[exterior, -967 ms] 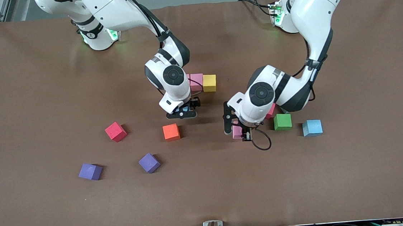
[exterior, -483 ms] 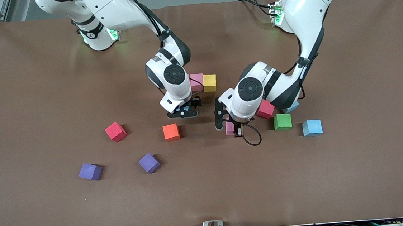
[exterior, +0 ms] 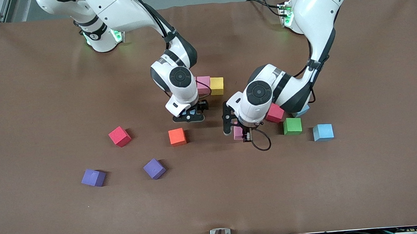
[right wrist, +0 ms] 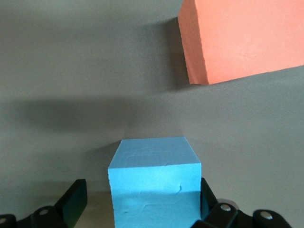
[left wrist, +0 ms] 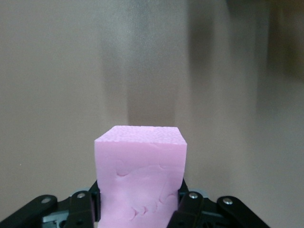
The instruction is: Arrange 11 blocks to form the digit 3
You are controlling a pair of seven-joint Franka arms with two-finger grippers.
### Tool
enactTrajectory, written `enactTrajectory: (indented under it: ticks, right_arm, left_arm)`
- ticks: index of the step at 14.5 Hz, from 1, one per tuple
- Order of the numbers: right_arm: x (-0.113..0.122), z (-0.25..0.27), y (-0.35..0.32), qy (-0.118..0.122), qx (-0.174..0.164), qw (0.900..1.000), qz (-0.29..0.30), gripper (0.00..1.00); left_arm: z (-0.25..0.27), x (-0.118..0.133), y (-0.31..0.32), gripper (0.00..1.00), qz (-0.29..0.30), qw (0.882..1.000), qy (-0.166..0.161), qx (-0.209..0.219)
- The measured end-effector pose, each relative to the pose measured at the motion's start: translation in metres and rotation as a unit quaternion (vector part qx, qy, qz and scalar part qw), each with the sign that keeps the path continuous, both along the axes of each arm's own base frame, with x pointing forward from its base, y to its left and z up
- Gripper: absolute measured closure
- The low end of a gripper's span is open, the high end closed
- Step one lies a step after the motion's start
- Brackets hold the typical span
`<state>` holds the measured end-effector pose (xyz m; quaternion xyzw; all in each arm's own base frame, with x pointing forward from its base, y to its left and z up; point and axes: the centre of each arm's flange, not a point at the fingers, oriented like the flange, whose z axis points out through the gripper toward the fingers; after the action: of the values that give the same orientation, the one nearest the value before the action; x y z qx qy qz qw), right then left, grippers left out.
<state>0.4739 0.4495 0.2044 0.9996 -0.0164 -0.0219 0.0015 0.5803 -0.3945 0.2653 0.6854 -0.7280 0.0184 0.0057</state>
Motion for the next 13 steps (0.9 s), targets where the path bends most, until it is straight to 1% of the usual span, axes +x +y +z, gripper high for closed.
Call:
enactTrajectory:
  ticks: [13]
  right_arm:
    - [-0.0026, 0.0, 0.0027, 0.0, 0.0, 1.0, 0.0, 0.0]
  left_arm:
    - [-0.0025, 0.0005, 0.0012, 0.44, 0.006, 1.0, 0.001, 0.001]
